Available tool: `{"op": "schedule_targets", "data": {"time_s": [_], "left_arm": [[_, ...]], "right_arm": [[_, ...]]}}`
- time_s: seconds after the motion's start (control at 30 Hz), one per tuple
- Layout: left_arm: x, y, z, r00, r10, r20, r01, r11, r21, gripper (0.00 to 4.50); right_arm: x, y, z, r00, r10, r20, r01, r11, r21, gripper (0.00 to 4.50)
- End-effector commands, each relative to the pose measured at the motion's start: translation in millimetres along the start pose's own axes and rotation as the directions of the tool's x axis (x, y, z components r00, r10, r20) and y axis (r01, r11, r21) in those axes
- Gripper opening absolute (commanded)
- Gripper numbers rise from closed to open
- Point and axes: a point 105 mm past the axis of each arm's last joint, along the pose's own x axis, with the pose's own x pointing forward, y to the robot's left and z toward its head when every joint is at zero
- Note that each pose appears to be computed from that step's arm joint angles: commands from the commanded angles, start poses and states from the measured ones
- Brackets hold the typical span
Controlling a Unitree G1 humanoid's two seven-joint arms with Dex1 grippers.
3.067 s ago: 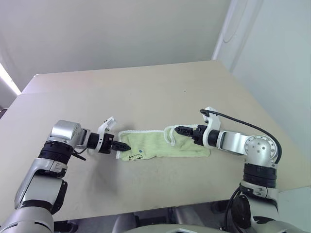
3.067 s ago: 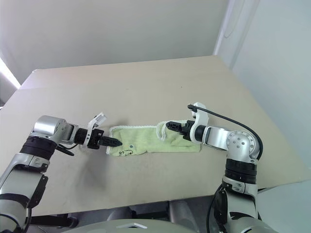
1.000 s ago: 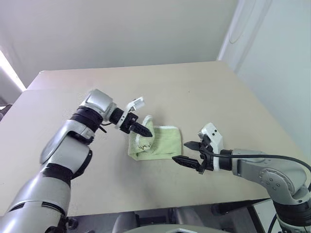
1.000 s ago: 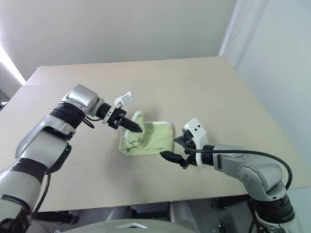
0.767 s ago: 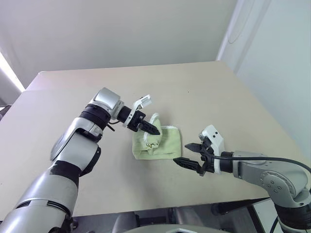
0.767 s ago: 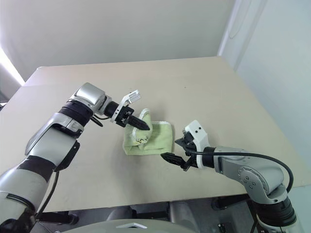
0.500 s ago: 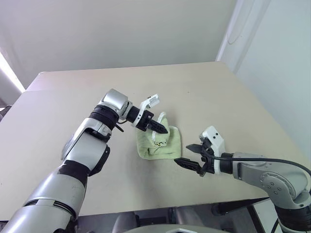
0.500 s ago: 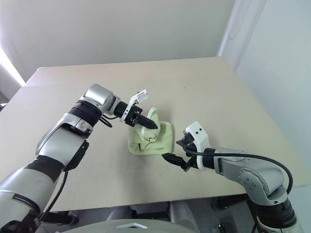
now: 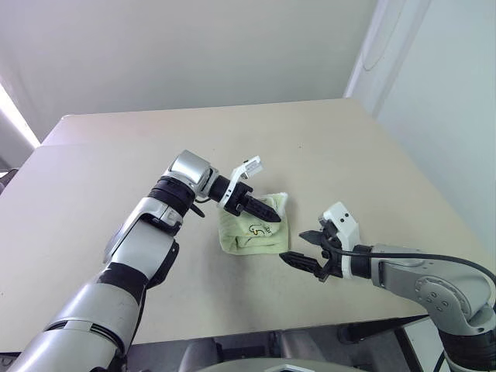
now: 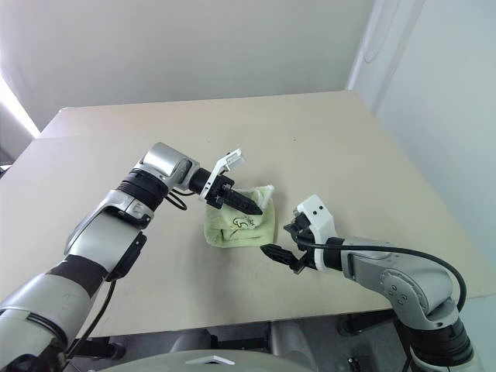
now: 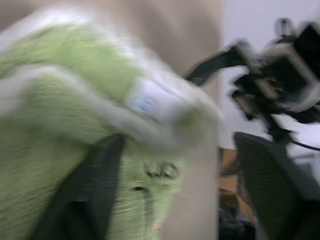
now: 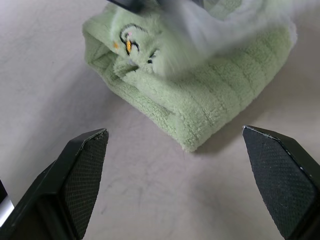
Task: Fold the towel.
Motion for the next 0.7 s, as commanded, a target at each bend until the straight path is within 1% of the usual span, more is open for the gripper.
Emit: {"op": "schedule_targets", "data": {"time_s": [0.03, 0.13, 0.23, 0.3, 0.37, 0.4, 0.47, 0.5, 0.57, 0.63, 0.7], "left_arm": [[-13, -22, 10, 0.994, -0.098, 0.043, 0.095, 0.994, 0.058, 4.48], [-22, -31, 13, 0.99, -0.126, 0.065, 0.119, 0.987, 0.113, 4.48], [-37, -31, 27, 0.988, -0.081, 0.129, 0.057, 0.982, 0.178, 4.48], [-51, -26, 34, 0.984, -0.012, 0.176, -0.028, 0.973, 0.228, 4.48], [-65, -18, 36, 0.973, 0.069, 0.222, -0.134, 0.946, 0.295, 4.48], [-72, -12, 39, 0.955, 0.114, 0.276, -0.21, 0.913, 0.35, 4.48], [-87, -10, 47, 0.906, 0.119, 0.407, -0.305, 0.85, 0.43, 4.48], [-95, -8, 43, 0.894, 0.131, 0.429, -0.343, 0.814, 0.468, 4.48], [-102, -2, 31, 0.891, 0.159, 0.426, -0.386, 0.761, 0.522, 4.48], [-104, 6, 23, 0.881, 0.187, 0.434, -0.418, 0.739, 0.529, 4.48], [-100, 19, 14, 0.868, 0.24, 0.434, -0.469, 0.683, 0.56, 4.48]], "right_arm": [[-4, 4, 10, 0.999, 0.003, 0.036, -0.001, 0.999, -0.04, 4.5], [-4, 2, 11, 0.999, 0.001, 0.037, 0.0, 0.999, -0.04, 4.5], [-5, 0, 20, 0.997, 0.0, 0.08, 0.004, 0.999, -0.047, 4.5], [-8, -1, 37, 0.987, 0.005, 0.161, 0.005, 0.998, -0.059, 4.5], [-11, -2, 55, 0.97, 0.006, 0.242, 0.009, 0.998, -0.059, 4.5], [-12, -2, 63, 0.96, 0.009, 0.279, 0.009, 0.998, -0.063, 4.5], [-13, -2, 75, 0.942, 0.013, 0.336, 0.013, 0.997, -0.074, 4.5], [-13, -2, 80, 0.934, 0.02, 0.356, 0.007, 0.997, -0.074, 4.5], [-7, -1, 90, 0.922, 0.042, 0.385, -0.012, 0.997, -0.079, 4.5], [1, -1, 94, 0.922, 0.052, 0.383, -0.017, 0.995, -0.095, 4.5], [14, -1, 95, 0.929, 0.061, 0.366, -0.019, 0.993, -0.116, 4.5]]}}
